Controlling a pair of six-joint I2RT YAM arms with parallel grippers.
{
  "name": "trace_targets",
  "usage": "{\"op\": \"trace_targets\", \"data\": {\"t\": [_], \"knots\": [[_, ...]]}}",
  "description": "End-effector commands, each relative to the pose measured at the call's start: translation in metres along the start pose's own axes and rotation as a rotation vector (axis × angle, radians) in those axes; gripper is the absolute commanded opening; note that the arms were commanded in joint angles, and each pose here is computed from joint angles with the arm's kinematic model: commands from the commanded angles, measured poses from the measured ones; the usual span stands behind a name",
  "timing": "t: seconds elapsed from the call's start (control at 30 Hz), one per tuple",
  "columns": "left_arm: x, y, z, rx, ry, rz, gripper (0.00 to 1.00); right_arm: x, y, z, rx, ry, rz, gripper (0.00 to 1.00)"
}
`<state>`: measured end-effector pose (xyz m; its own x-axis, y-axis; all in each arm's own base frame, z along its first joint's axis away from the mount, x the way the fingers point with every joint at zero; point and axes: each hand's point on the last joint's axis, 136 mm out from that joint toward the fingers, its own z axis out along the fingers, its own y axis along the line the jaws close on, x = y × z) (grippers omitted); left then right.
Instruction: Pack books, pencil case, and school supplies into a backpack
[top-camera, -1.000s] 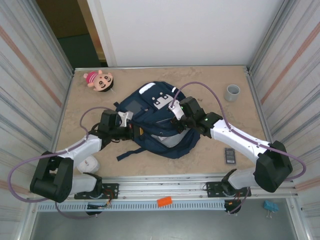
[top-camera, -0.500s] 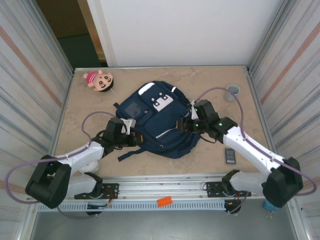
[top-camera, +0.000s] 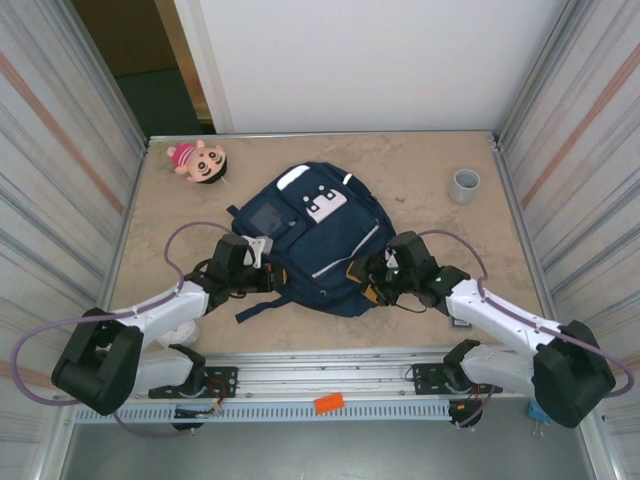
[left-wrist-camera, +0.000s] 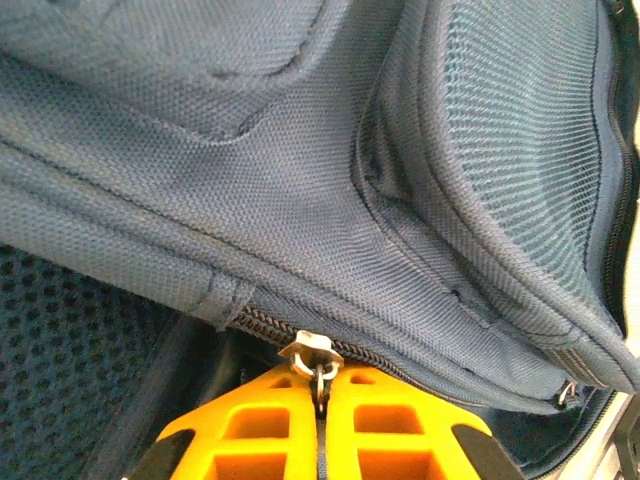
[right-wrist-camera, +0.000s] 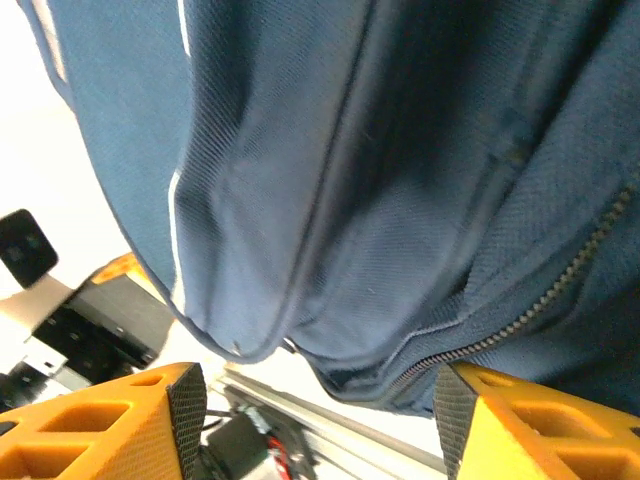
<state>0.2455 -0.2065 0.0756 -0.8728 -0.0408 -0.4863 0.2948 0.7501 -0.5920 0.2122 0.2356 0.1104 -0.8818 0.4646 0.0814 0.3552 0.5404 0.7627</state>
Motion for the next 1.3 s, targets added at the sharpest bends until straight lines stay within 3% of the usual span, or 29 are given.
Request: {"op": "trace_targets", "data": {"t": [0.0, 0.23, 0.37, 0.5, 0.7, 1.0, 1.13, 1.27], "knots": [[-0.014, -0.018, -0.006, 0.048, -0.032, 0.045, 0.03, -0.008, 0.022, 0.011, -0.104, 0.013, 0.055, 0.60], [-0.007, -0.020, -0.005, 0.057, -0.012, 0.058, 0.03, -0.018, 0.036, 0.028, -0.126, 0.015, 0.043, 0.46], [0.000, -0.026, -0.001, 0.066, 0.019, 0.097, 0.03, -0.022, 0.034, 0.033, -0.113, 0.015, 0.041, 0.25], [0.014, -0.030, 0.004, 0.070, 0.076, 0.139, 0.04, -0.027, 0.042, 0.034, -0.139, 0.006, 0.029, 0.15], [0.023, -0.036, 0.008, 0.103, 0.095, 0.140, 0.05, -0.034, 0.053, 0.036, -0.158, -0.007, 0.000, 0.10], [0.047, -0.097, 0.020, 0.272, 0.154, 0.293, 0.12, -0.037, 0.073, 0.038, -0.215, -0.001, -0.030, 0.08], [0.052, -0.123, 0.022, 0.324, 0.152, 0.374, 0.22, -0.036, 0.085, 0.031, -0.231, 0.005, -0.075, 0.06], [0.038, -0.132, 0.011, 0.303, 0.083, 0.446, 0.49, -0.035, 0.093, 0.017, -0.223, -0.001, -0.146, 0.05]]}}
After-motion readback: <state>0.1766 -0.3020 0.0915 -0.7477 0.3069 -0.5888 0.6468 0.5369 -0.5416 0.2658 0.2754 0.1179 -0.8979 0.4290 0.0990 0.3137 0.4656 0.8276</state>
